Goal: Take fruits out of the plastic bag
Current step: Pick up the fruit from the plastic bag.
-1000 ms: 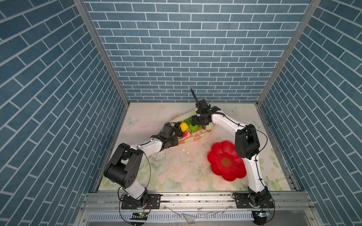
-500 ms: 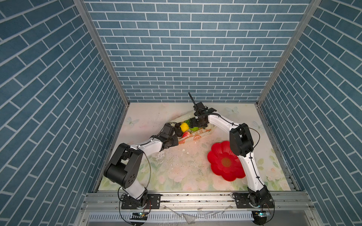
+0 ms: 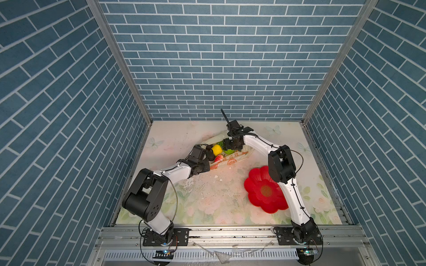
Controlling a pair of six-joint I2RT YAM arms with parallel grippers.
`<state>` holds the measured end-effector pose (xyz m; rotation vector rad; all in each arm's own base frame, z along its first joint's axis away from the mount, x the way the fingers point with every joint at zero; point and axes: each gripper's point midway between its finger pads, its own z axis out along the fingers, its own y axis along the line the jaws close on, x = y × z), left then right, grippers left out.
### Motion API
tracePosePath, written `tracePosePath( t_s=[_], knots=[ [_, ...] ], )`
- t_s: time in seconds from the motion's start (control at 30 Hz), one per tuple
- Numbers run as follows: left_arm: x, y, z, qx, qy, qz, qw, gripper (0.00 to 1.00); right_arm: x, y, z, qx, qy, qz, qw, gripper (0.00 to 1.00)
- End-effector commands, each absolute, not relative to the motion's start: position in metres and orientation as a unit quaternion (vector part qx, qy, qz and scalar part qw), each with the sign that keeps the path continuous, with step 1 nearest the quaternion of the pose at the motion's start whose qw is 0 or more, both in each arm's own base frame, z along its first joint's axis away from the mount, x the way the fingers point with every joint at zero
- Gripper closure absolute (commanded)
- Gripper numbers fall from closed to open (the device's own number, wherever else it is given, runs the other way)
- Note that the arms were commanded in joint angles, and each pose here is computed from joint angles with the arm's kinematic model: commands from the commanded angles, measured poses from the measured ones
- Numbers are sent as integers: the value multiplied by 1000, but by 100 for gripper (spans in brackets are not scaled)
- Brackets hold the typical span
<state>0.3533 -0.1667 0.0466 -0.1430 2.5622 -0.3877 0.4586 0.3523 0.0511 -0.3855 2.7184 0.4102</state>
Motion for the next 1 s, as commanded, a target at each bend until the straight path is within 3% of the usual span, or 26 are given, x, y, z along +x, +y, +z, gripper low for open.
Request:
tracePosePath(
  t_s=[0.0, 0.57, 0.97],
  knots=[
    [352, -165, 50, -54, 950, -145, 272, 91, 452, 351, 66, -140, 962, 145, 182, 30],
    [354, -166, 52, -54, 950, -143, 274, 91, 411, 329, 137, -144, 951, 181, 206, 30],
    [355, -167, 51, -53, 949, -145, 274, 91, 334, 248, 165, -132, 964, 127, 191, 30]
  ],
)
